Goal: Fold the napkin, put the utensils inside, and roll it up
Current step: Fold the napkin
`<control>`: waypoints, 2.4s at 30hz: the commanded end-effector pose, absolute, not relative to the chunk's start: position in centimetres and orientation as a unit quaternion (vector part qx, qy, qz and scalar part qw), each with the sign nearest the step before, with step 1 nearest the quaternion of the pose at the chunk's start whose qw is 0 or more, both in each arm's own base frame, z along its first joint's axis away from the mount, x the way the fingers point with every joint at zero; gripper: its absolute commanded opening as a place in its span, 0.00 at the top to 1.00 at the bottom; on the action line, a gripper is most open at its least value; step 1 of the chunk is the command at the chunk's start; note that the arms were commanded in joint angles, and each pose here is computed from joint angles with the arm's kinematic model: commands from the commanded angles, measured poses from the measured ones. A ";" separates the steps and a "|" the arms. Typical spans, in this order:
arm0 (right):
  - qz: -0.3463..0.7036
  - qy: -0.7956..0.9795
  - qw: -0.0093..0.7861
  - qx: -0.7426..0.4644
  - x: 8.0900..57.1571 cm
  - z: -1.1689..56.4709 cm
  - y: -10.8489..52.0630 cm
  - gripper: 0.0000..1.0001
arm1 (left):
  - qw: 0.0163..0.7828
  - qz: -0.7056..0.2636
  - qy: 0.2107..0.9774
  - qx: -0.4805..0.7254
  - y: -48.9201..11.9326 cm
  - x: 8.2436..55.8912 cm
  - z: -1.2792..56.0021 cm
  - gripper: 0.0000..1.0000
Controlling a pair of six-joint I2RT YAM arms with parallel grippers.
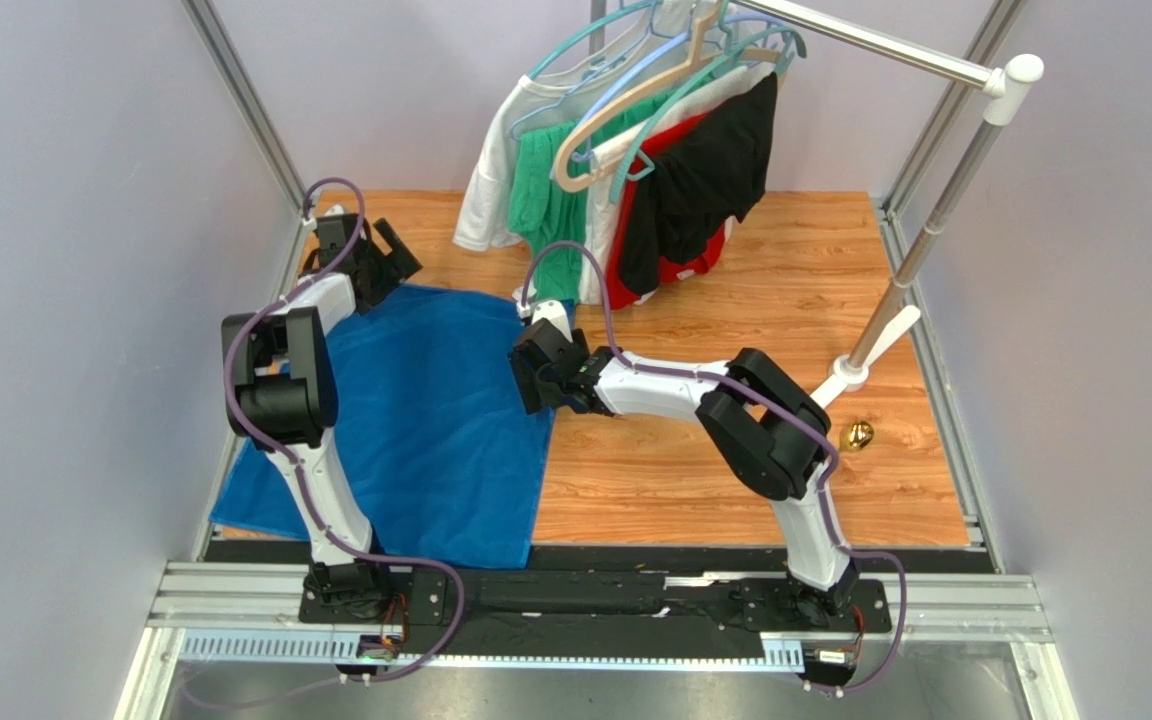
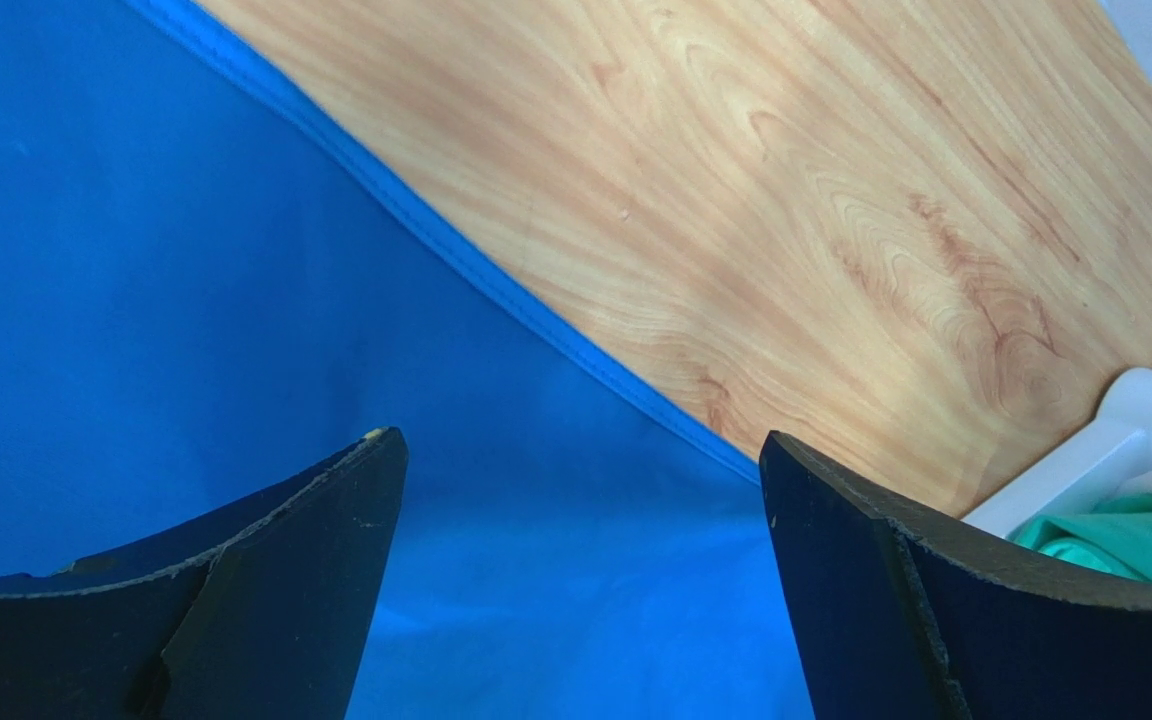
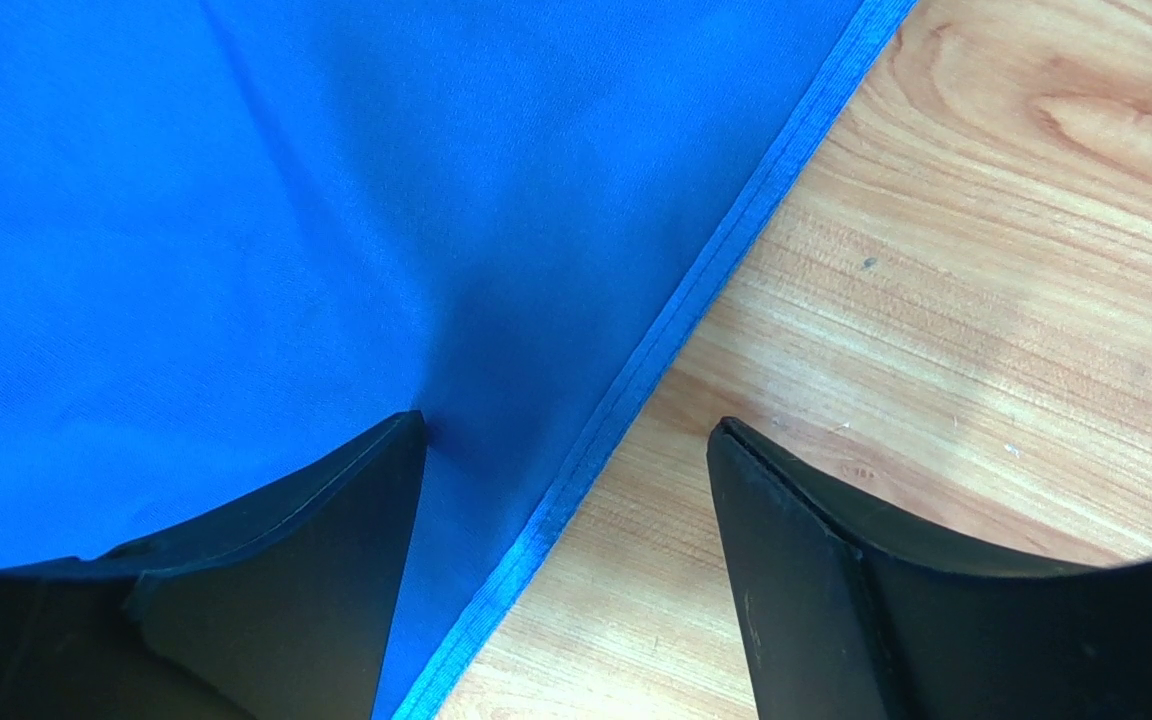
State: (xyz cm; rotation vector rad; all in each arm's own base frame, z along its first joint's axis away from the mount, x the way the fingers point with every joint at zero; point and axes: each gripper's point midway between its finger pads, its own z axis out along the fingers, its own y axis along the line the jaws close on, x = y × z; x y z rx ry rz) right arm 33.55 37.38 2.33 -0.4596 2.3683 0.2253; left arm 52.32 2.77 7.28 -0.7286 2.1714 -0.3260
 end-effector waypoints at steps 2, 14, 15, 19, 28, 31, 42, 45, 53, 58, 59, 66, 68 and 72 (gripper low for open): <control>0.054 0.937 0.282 -0.201 29.6 -0.5 35.3 0.26 | 0.413 -0.158 0.842 -0.309 2.7 52.4 8.6 0.03; 0.030 0.937 0.271 -0.217 27.6 -1.0 34.4 0.25 | 0.395 -0.157 0.838 -0.342 3.0 51.2 7.1 0.02; 0.029 0.938 0.271 -0.213 27.6 -0.9 34.4 0.26 | 0.395 -0.157 0.838 -0.343 3.0 51.1 7.1 0.02; 0.034 0.939 0.274 -0.206 27.3 -0.3 34.5 0.25 | 0.397 -0.162 0.836 -0.343 2.9 51.2 7.1 0.02; 0.086 0.917 0.334 -0.200 30.1 8.0 36.5 0.20 | 0.382 -0.177 0.838 -0.346 2.5 52.5 6.2 0.02; 0.130 0.910 0.345 -0.192 31.7 9.5 37.8 0.19 | 0.380 -0.181 0.839 -0.345 2.5 53.3 6.1 0.02; 0.200 0.904 0.335 -0.175 36.1 7.9 40.7 0.19 | 0.365 -0.191 0.843 -0.347 2.2 54.7 5.0 0.02; 0.210 0.907 0.327 -0.163 37.0 7.2 40.4 0.19 | 0.360 -0.194 0.844 -0.347 2.0 55.2 4.6 0.02; 0.228 0.915 0.304 -0.136 39.2 5.2 39.3 0.20 | 0.360 -0.193 0.850 -0.332 1.5 57.2 4.9 0.02; 0.231 0.908 0.312 -0.156 38.8 6.5 38.8 0.21 | 0.382 -0.203 0.856 -0.282 -0.4 59.2 5.9 0.03; 0.234 0.904 0.319 -0.160 38.5 7.5 38.5 0.22 | 0.390 -0.204 0.857 -0.268 -0.6 59.6 6.3 0.02; 0.246 0.896 0.323 -0.181 34.7 10.3 36.9 0.23 | 0.456 -0.215 0.839 -0.208 -1.2 60.8 13.1 0.03; 0.253 0.895 0.313 -0.192 33.1 10.4 37.6 0.23 | 0.473 -0.205 0.834 -0.199 -1.0 60.3 15.2 0.03; 0.262 0.897 0.292 -0.204 29.2 10.4 38.4 0.24 | 0.495 -0.172 0.826 -0.206 -0.1 56.0 19.0 0.03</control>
